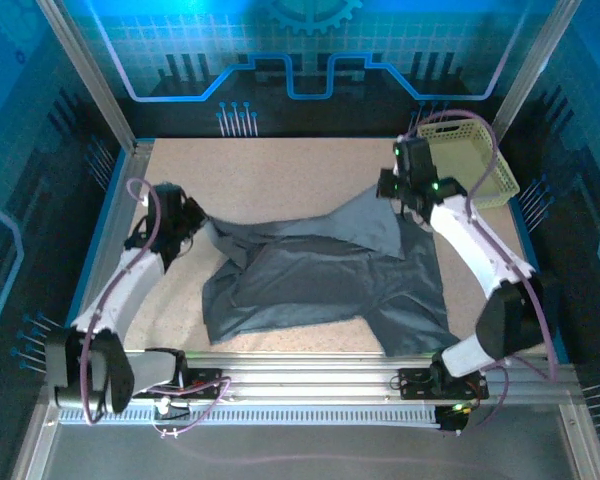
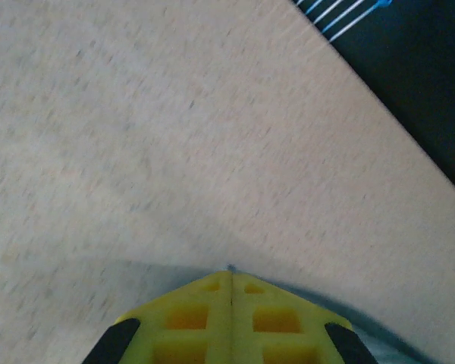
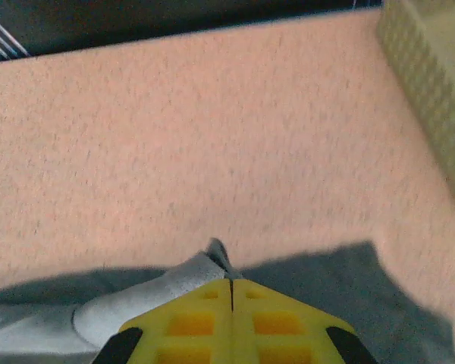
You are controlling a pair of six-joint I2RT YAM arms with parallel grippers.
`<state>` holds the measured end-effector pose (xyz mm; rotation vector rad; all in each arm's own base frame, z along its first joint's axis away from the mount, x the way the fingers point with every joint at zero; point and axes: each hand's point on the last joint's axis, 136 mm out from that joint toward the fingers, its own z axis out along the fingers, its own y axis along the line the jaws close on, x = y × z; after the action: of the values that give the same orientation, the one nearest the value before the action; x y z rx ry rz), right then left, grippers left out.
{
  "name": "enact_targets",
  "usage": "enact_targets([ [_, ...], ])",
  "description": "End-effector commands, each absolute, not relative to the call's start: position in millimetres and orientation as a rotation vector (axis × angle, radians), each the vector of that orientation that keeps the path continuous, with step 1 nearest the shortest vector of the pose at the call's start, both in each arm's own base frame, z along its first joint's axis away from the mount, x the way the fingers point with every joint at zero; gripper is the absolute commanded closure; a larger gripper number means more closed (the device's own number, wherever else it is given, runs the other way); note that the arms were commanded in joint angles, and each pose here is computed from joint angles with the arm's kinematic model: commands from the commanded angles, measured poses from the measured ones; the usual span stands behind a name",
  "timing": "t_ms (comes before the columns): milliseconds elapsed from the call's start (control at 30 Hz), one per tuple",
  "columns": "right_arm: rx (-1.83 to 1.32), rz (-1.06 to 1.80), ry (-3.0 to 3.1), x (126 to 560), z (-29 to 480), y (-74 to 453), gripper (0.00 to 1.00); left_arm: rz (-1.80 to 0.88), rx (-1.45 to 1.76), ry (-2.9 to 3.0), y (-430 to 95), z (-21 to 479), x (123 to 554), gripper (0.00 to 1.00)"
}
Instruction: Fold the inside-out t-shirt
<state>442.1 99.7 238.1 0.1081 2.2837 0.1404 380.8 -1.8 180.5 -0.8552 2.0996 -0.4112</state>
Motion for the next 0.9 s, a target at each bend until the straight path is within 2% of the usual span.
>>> enact_targets([
  [0, -0.047, 0.081, 2.219, 491, 266, 97, 1.0, -0.381, -0.808, 2.043, 19, 204, 422, 1.0],
  [167, -0.121, 0.051, 2.129, 560, 297, 93, 1.0, -0.365, -0.715, 2.048, 42, 216, 478, 1.0],
  [433, -0.179, 0.088, 2.035, 630, 310, 86, 1.0, -0.414, -0.534, 2.126, 51, 199, 546, 1.0],
  [700, -0.242, 0.208, 1.911, 668, 316, 95, 1.0, -0.404, -0.587, 2.138, 73, 171, 563, 1.0],
  [867, -0.179, 0.164, 1.839, 661, 358, 82, 1.0, -0.463, -0.596, 2.078, 75, 199, 560, 1.0],
])
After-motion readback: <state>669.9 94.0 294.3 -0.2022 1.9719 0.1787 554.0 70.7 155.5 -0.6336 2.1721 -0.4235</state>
